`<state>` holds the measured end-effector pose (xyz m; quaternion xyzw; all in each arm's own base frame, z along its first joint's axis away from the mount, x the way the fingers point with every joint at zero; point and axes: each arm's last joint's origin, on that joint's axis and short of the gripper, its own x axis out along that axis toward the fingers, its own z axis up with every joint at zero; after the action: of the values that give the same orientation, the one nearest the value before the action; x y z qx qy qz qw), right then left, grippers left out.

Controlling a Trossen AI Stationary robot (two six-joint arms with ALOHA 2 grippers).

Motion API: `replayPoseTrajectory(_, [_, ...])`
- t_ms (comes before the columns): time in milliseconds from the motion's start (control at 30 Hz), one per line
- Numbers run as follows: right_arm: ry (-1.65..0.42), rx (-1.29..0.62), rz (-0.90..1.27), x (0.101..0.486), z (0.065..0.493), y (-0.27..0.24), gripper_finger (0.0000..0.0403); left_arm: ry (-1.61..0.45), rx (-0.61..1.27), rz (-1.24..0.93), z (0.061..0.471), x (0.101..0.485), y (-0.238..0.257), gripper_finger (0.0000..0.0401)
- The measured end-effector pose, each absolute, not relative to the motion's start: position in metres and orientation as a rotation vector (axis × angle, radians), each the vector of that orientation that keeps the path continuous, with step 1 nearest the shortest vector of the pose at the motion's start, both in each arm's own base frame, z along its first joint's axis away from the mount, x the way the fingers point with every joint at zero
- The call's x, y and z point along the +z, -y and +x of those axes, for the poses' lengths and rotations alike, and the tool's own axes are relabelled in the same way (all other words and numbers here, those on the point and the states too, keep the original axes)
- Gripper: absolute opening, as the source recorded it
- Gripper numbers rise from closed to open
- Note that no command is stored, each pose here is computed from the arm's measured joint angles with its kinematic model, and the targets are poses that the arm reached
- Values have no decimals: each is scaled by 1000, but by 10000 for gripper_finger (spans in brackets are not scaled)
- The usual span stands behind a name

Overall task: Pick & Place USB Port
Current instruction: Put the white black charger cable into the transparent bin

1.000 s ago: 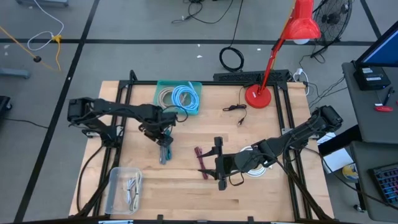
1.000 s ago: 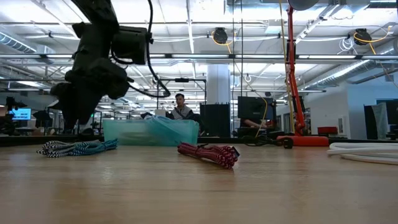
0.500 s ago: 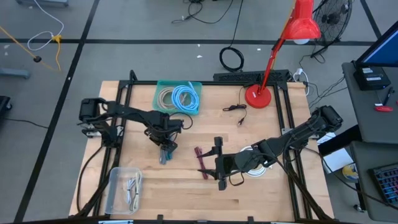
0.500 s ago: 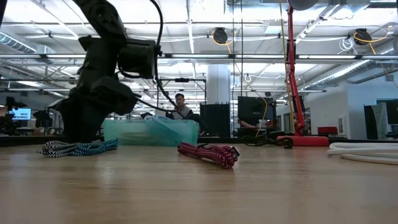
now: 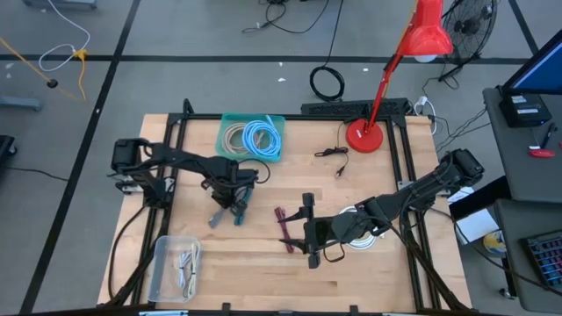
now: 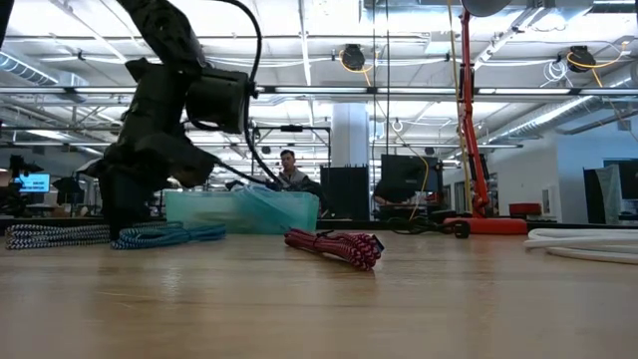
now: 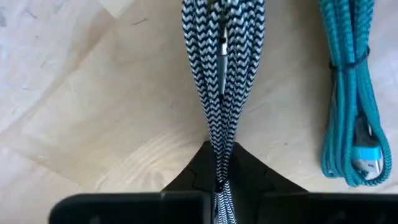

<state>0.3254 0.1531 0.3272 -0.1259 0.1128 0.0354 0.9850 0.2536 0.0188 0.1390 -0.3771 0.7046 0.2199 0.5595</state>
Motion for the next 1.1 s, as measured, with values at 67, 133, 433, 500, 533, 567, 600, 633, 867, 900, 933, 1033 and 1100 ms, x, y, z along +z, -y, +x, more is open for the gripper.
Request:
replayPoseTrajectory(67, [-227, 71, -253, 327, 325, -153, 210, -1674, 513, -878, 249, 145, -17, 21])
replayPoseTrajectory(133, [-228, 71, -253, 327, 325, -153, 210, -1668, 513, -855, 243, 156, -13, 15])
replayPoseTrajectory(433, [-219, 71, -249, 328, 326, -153, 210, -1439, 514, -999, 202, 229, 9, 14])
replayPoseTrajectory(500, [-219, 71, -249, 328, 326, -153, 210, -1384, 521, -1059, 189, 243, 14, 14])
replayPoseTrajectory(533, [-220, 71, -251, 328, 326, -153, 210, -1365, 524, -1084, 183, 249, 17, 14])
replayPoseTrajectory(567, [-219, 71, -253, 328, 326, -153, 210, -1350, 524, -1110, 177, 254, 21, 14])
replayPoseTrajectory(600, [-220, 72, -257, 328, 326, -153, 210, -1341, 523, -1132, 171, 259, 25, 14])
replayPoseTrajectory(633, [-220, 72, -262, 328, 326, -153, 210, -1334, 520, -1154, 166, 262, 30, 14])
replayPoseTrajectory(867, [-234, 69, -283, 326, 326, -151, 210, -1337, 531, -1270, 143, 273, 73, 14])
replayPoseTrajectory(900, [-235, 66, -284, 326, 327, -150, 210, -1337, 538, -1283, 141, 274, 80, 14])
replayPoseTrajectory(933, [-236, 59, -284, 326, 327, -148, 210, -1334, 546, -1296, 139, 274, 86, 14])
replayPoseTrajectory(1033, [-240, 37, -281, 326, 330, -142, 210, -1319, 559, -1337, 133, 273, 107, 14])
replayPoseTrajectory(1100, [-242, 23, -280, 326, 332, -137, 210, -1316, 578, -1365, 127, 272, 120, 14])
